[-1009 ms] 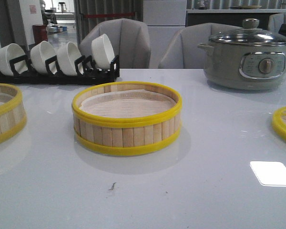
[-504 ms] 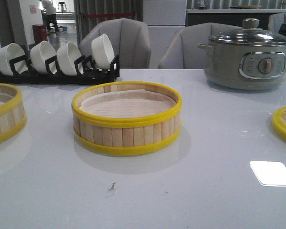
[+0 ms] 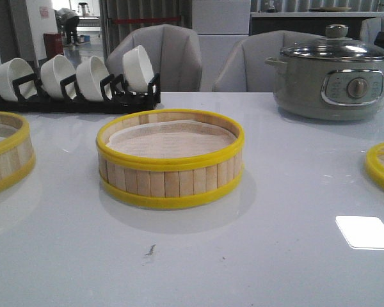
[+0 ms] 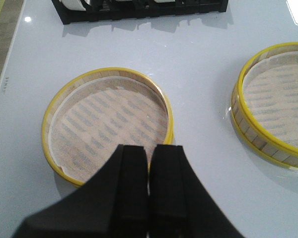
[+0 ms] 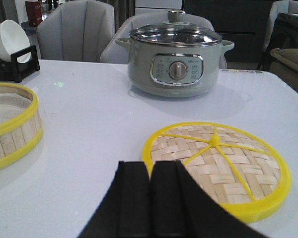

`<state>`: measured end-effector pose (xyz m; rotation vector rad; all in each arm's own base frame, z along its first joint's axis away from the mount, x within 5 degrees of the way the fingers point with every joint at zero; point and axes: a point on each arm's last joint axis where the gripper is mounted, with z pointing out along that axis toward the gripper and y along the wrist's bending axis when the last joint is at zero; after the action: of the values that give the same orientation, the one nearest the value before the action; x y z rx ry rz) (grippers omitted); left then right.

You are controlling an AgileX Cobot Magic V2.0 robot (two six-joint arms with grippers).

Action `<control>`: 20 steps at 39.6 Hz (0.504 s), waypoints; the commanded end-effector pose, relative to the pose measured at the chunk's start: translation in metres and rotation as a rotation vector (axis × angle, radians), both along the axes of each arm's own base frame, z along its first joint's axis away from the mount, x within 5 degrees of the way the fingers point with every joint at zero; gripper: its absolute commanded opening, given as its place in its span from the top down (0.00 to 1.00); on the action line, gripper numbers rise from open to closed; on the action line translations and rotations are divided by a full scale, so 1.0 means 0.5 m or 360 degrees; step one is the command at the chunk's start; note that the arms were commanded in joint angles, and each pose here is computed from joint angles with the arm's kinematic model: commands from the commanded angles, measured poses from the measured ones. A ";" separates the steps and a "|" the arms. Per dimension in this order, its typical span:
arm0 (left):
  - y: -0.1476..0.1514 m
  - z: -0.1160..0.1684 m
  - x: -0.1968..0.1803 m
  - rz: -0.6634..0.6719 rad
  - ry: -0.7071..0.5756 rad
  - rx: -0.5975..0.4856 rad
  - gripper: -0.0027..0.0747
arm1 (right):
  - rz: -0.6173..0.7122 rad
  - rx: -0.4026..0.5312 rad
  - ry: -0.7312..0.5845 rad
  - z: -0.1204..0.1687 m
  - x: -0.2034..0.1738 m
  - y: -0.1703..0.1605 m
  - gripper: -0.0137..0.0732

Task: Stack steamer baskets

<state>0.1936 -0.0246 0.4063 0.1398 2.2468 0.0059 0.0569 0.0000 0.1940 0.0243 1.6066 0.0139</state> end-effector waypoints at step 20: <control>0.001 0.038 0.000 -0.0009 -0.0182 0.0018 0.85 | -0.0010 -0.0011 -0.0194 0.028 -0.005 -0.001 0.81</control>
<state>0.1938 -0.0232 0.4064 0.1446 2.2445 0.0292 0.0569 0.0000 0.1940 0.0243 1.6066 0.0139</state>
